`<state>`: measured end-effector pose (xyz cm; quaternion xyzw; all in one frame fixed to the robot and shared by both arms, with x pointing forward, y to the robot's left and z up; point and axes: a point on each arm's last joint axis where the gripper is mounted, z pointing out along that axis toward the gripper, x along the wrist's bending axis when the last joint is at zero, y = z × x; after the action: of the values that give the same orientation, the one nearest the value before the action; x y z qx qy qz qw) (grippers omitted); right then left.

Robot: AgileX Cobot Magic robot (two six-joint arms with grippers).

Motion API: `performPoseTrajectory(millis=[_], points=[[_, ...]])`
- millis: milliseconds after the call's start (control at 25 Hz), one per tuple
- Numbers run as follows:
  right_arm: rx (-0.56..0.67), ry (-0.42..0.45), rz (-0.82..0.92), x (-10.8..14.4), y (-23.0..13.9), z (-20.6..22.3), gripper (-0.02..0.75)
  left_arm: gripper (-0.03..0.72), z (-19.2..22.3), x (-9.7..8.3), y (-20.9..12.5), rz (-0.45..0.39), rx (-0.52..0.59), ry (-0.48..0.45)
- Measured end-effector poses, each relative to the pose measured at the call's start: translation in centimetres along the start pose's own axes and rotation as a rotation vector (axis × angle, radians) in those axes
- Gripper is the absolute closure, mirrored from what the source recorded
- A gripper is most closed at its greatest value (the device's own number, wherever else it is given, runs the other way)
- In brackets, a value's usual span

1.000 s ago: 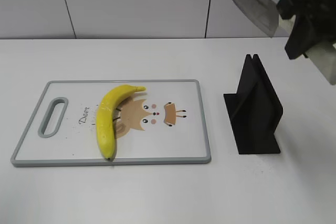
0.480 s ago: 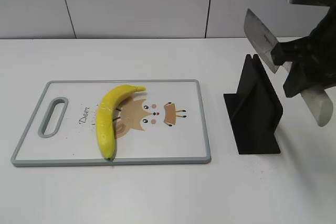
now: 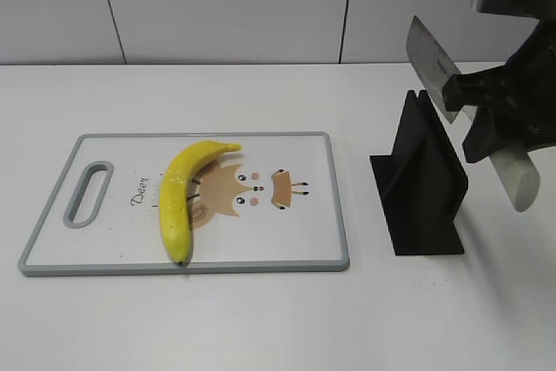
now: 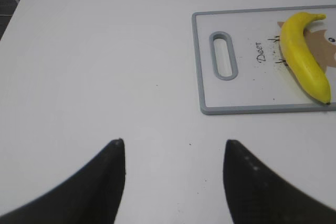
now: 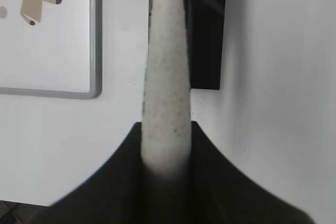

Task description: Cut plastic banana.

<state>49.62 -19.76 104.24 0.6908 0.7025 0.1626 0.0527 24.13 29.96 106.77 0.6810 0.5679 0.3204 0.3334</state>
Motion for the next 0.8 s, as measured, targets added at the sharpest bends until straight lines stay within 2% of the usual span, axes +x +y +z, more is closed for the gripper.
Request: performPoseTrajectory(millis=[160,400,800], points=[[-0.005,0.002,0.0,0.0,0.0,0.0,0.559,0.126,-0.4,-0.2,-1.4,-0.001,-0.062,0.0],[-0.027,0.005,0.002,0.0,0.3,0.0,0.559,0.126,0.0,-0.1,-1.3,-0.002,-0.127,0.007],[0.047,-0.036,0.004,-0.1,0.6,2.8,0.558,0.145,0.3,-0.1,-1.3,-0.004,-0.137,0.009]])
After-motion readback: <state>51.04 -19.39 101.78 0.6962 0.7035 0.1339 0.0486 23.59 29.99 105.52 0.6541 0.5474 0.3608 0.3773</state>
